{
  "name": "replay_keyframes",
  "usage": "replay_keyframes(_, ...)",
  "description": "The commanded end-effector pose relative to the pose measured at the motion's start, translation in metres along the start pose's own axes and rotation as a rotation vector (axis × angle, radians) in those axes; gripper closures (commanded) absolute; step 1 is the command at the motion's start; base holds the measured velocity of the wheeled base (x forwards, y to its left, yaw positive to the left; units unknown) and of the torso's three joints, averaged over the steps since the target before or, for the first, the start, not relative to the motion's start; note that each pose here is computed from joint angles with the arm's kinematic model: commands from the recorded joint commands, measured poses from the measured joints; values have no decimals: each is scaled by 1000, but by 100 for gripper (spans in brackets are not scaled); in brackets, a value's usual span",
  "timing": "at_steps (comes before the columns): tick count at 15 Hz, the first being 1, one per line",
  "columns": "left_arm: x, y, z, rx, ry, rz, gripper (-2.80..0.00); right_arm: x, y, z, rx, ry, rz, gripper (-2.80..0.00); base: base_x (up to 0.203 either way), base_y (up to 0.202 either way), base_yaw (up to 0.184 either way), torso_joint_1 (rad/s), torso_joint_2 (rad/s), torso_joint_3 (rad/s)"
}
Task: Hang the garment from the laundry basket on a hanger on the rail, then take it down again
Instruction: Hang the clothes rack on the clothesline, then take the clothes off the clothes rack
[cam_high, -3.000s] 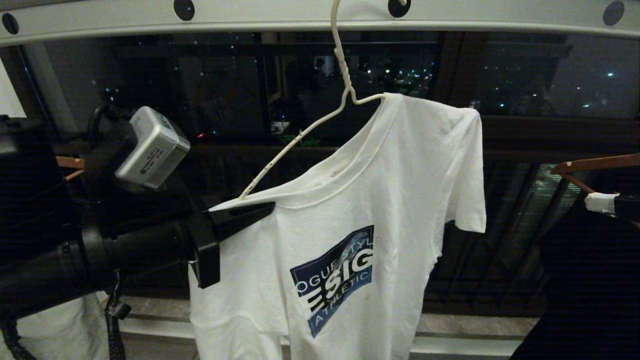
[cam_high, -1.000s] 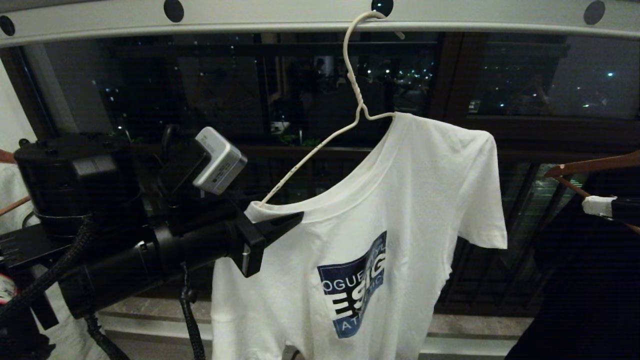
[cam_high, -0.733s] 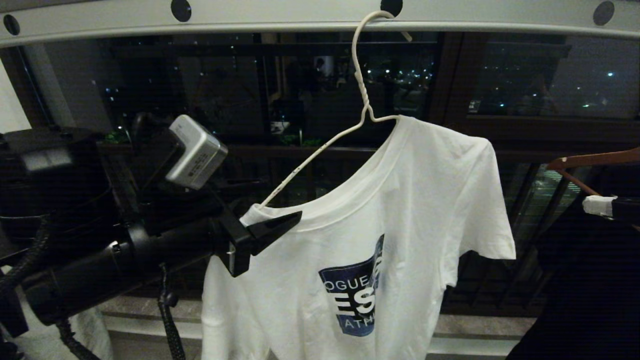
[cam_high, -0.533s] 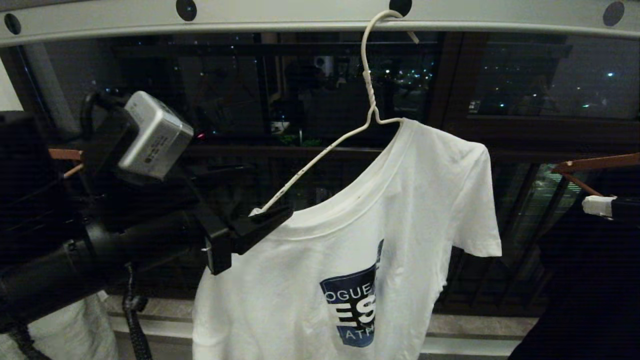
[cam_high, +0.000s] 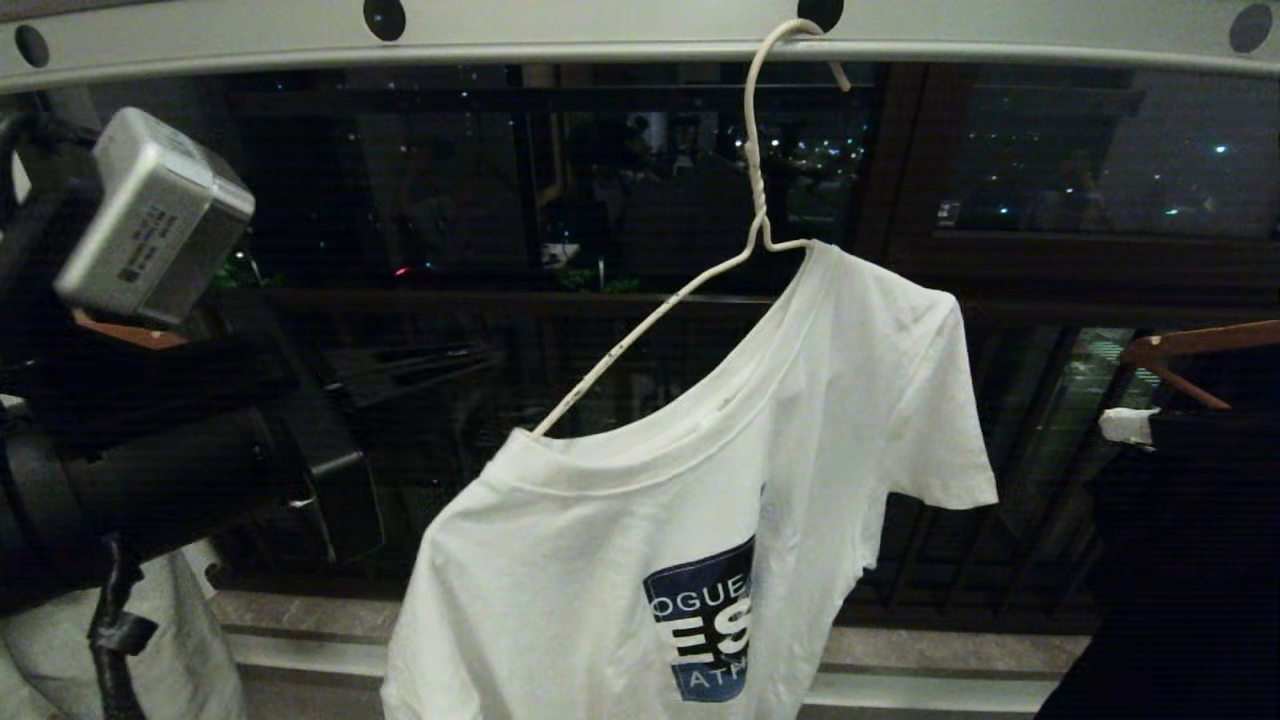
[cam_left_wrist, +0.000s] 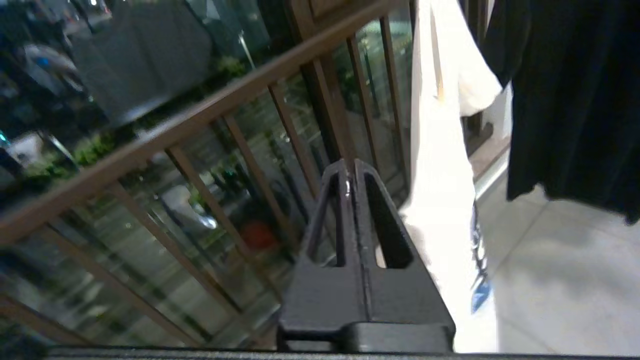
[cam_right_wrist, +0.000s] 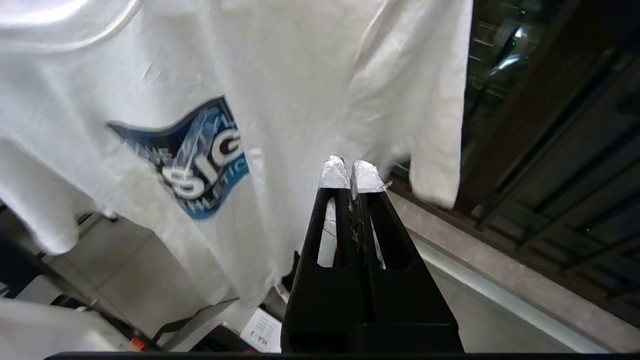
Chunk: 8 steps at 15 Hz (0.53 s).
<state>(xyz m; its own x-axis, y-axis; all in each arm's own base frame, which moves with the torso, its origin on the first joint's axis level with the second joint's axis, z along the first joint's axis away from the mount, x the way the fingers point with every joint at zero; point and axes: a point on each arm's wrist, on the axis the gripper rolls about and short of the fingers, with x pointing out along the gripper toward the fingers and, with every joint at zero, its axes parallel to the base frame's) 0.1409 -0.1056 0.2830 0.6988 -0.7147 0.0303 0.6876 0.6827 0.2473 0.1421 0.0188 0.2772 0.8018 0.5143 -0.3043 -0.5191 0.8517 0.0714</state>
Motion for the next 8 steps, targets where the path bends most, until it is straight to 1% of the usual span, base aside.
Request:
replay_keyframes(1, -11, 0, 8, 9, -42, 8, 0, 21, -10, -6, 9, 17, 5, 0, 0, 0, 0, 0, 0, 0)
replay_keyframes(3, -17, -3, 12, 6, -43, -12, 0, 37, -19, -11, 10, 14, -2, 0, 0, 0, 0, 0, 0, 0)
replay_keyframes(5, -24, -7, 16, -4, -5, -44, 0, 44, -27, -12, 18, 19, -25, 0, 0, 0, 0, 0, 0, 0)
replay_keyframes(6, -26, -8, 17, -6, 0, -54, 0, 45, -30, -12, 19, 17, -36, -280, 0, 0, 0, 0, 0, 0)
replay_keyframes(8, -26, -9, 16, -6, 2, -55, 0, 47, -36, -10, 9, -14, -60, -280, 0, 0, 0, 0, 0, 0)
